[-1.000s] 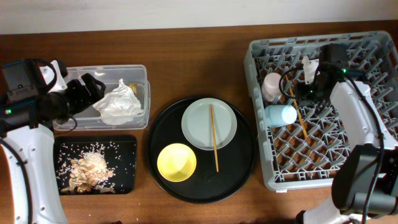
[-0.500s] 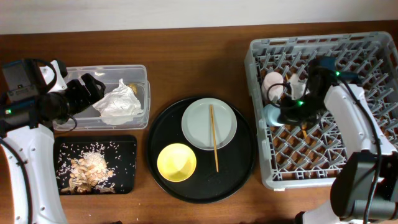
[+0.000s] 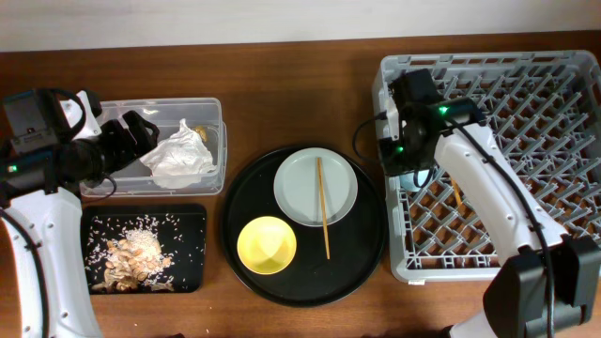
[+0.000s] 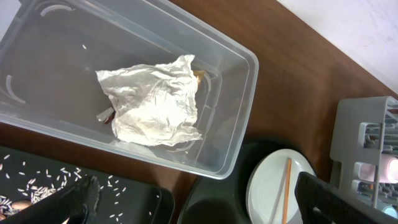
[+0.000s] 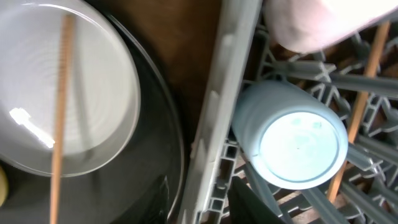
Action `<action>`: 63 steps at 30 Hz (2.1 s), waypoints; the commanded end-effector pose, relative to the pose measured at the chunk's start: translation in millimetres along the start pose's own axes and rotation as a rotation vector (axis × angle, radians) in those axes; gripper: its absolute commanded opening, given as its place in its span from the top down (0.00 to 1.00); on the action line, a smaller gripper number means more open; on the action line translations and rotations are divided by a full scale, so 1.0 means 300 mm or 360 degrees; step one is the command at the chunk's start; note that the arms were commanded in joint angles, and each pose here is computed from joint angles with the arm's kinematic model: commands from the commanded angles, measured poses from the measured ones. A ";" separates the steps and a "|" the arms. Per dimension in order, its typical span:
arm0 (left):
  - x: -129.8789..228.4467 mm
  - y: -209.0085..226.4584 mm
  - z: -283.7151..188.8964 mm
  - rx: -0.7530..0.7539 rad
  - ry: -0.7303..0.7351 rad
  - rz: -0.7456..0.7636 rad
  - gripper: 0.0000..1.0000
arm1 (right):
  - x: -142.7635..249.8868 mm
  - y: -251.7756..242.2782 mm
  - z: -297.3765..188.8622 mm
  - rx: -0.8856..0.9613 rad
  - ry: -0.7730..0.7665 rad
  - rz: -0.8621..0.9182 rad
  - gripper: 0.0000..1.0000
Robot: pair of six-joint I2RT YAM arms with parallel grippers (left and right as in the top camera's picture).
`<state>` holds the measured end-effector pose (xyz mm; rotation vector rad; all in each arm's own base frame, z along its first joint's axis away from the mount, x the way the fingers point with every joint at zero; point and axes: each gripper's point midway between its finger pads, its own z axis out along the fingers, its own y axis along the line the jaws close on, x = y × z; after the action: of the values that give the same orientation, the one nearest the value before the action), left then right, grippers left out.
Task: Sort waste into correct bins and load items into the dishwasher rack
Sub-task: 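Grasp one chopstick with the right gripper and place it in the rack, then grasp the second chopstick with the right gripper and place it in the rack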
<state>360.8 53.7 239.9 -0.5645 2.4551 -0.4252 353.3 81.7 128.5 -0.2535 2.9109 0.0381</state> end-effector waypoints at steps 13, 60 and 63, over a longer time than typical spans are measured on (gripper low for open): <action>-0.002 0.008 0.000 -0.0014 -0.0003 -0.0008 0.01 | 0.094 -0.034 0.095 0.0102 0.0115 0.0032 0.80; -0.002 0.008 0.000 -0.0014 -0.0002 -0.0008 0.01 | 0.072 0.481 0.364 -0.0160 -0.0232 -0.0028 0.96; -0.002 0.008 0.000 -0.0014 -0.0002 -0.0008 0.01 | -0.097 0.411 -0.017 -0.0065 -0.0546 -0.0187 0.96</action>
<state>361.0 54.5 239.9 -0.5654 2.4541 -0.4201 328.2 221.7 37.0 -0.3644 2.7713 0.1734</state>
